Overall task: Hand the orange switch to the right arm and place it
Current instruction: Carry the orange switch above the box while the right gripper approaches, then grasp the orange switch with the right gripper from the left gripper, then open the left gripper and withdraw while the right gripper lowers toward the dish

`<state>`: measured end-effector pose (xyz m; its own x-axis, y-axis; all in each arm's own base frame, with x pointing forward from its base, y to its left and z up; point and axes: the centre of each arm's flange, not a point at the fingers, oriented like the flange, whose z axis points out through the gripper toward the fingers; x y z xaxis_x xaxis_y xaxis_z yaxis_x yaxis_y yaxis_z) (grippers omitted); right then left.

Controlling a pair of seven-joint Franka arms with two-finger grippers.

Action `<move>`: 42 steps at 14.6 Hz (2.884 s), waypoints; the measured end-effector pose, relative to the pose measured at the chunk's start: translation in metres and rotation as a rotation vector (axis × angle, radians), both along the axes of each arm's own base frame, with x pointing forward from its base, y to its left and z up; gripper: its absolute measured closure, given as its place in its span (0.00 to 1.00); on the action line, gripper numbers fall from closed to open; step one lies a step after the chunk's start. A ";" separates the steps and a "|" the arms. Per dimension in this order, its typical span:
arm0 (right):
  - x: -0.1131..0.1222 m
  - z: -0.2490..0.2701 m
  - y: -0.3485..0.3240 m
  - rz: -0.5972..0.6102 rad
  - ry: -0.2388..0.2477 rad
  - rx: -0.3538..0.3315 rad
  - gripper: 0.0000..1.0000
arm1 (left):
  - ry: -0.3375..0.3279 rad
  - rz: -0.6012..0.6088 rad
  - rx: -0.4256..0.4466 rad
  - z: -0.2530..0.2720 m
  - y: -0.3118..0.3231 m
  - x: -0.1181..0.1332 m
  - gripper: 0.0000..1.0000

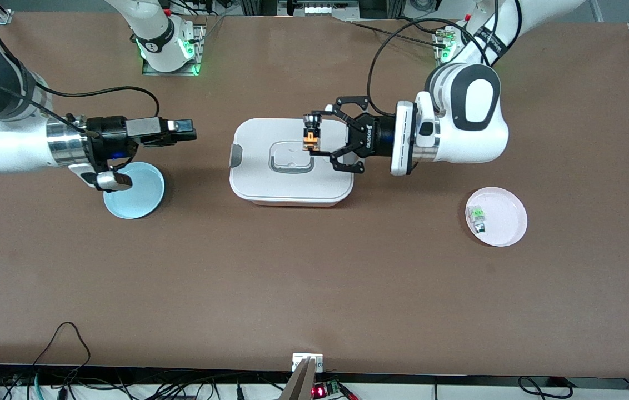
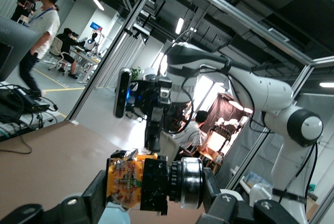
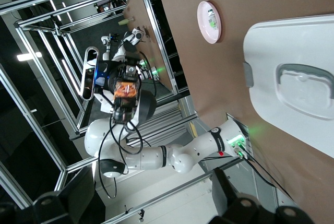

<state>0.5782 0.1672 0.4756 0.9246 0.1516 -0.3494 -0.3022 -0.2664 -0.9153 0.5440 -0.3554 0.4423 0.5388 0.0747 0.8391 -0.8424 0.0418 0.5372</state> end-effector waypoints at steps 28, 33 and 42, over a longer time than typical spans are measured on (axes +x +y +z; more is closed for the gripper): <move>-0.038 0.000 0.146 -0.116 0.338 0.135 0.56 | 0.039 0.003 -0.027 0.016 -0.044 -0.026 0.26; -0.039 0.001 0.146 -0.116 0.336 0.136 0.56 | 0.041 0.003 -0.027 0.017 -0.044 -0.026 0.26; -0.039 0.002 0.145 -0.114 0.331 0.124 0.56 | 0.009 0.079 -0.011 0.029 -0.007 -0.003 0.00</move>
